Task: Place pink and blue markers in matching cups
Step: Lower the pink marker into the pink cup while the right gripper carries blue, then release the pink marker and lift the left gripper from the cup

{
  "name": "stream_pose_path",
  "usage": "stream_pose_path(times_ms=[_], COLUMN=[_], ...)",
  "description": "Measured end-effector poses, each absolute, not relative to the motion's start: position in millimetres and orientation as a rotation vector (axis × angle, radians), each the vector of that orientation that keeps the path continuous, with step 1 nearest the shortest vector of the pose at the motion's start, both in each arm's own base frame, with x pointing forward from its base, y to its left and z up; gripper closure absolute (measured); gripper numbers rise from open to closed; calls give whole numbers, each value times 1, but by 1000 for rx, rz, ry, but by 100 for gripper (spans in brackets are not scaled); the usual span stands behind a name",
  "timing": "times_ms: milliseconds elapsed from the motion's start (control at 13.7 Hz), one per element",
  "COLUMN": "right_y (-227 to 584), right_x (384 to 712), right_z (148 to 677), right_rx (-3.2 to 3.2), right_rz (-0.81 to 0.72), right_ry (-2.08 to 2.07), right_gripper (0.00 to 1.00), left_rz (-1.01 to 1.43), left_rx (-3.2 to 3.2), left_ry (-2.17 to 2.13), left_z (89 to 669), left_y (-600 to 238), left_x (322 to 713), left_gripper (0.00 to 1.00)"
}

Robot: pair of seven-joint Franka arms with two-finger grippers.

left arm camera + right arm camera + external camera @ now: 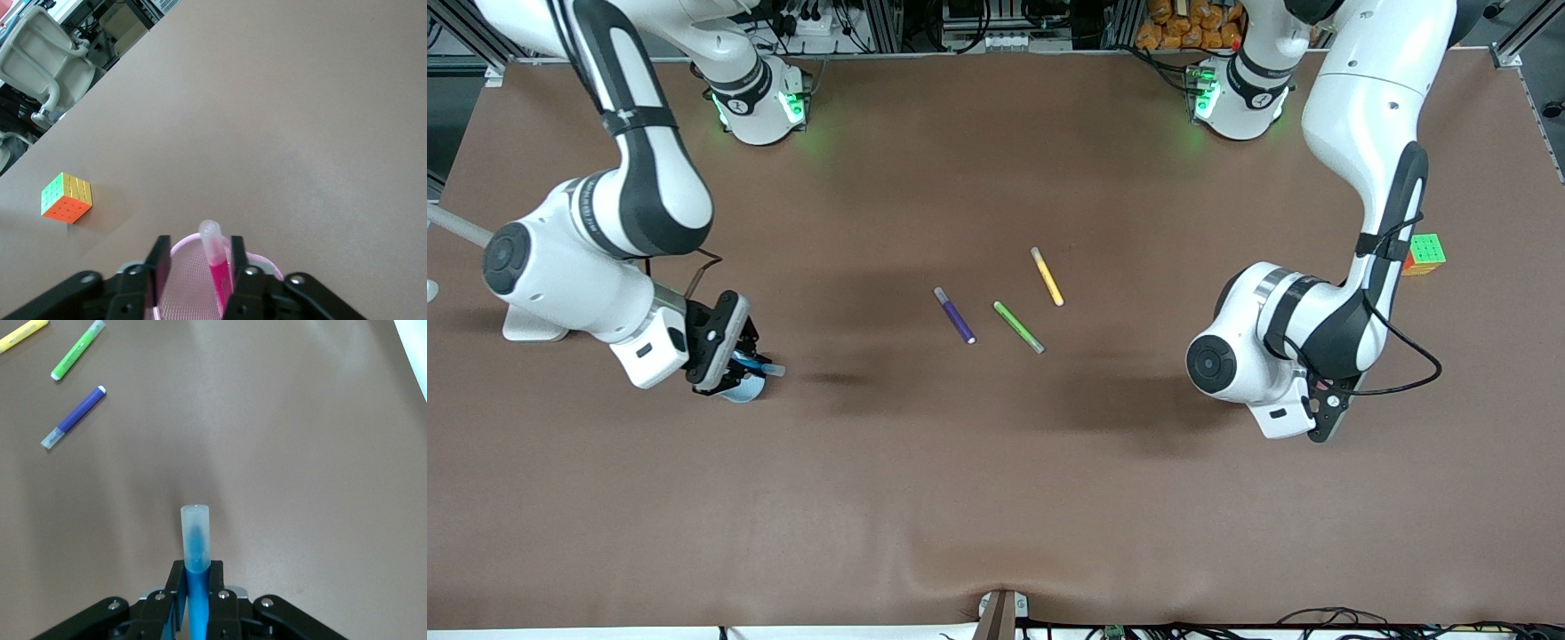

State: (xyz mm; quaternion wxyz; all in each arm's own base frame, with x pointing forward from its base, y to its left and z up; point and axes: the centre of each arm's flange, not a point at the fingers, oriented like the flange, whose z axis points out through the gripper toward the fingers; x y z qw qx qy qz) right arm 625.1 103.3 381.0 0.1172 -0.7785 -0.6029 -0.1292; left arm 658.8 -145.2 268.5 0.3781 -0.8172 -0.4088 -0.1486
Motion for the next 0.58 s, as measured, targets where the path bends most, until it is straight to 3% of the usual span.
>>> stream_pose_path(times_ms=[365,584], right_y=[82,71], right_x=[624,623], right_z=[375,372], right_rx=[-2205,-2122], right_rz=[-403,-450], right_ry=[-1797,-1835], right_gripper=[83,83], left_rz=[-334,-223], left_rx=[-2185,-2336], left_ry=[-1018,-962], left_z=[303,335], left_y=[-160,-175], left_x=[659,661], left_gripper=[1,0])
